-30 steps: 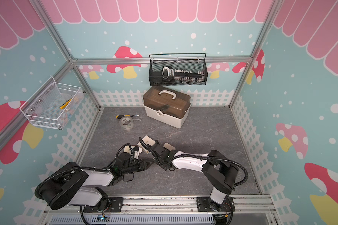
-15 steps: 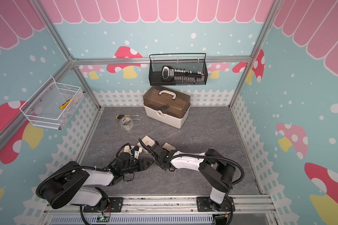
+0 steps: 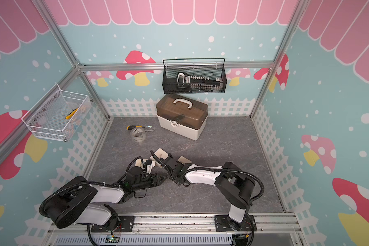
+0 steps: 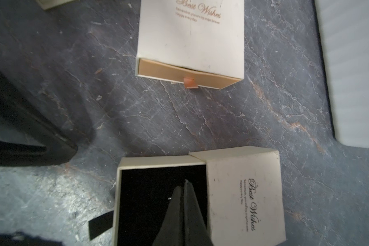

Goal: Place the earrings into the drawer-style jewelry box
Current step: Insert the earring into the inner lining.

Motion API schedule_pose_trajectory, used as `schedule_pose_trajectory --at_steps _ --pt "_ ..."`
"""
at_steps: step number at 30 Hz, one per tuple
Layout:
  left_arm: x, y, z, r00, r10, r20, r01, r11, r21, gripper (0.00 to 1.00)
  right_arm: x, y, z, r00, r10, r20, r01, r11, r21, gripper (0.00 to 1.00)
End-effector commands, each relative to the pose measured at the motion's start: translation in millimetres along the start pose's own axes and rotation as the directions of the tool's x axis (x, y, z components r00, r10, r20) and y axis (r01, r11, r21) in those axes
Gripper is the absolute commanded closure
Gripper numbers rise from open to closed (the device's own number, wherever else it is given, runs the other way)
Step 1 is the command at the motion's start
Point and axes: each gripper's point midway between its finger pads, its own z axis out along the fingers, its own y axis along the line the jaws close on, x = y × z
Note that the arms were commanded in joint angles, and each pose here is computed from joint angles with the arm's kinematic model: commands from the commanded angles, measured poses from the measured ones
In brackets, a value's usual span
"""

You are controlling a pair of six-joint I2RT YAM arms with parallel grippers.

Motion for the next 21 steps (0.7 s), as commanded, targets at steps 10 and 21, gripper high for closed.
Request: schedule_pose_trajectory --at_steps 10,21 --pt "-8.5 -7.2 -1.3 1.000 0.020 0.021 -0.021 0.999 0.032 0.45 -1.1 -2.6 6.7 1.000 0.000 -0.015 0.000 1.000 0.014 1.00" --pt "-8.4 -5.3 -2.3 1.000 0.021 0.019 -0.022 1.000 0.022 0.45 5.0 -0.7 9.1 0.999 -0.013 -0.038 0.014 1.000 0.009 1.00"
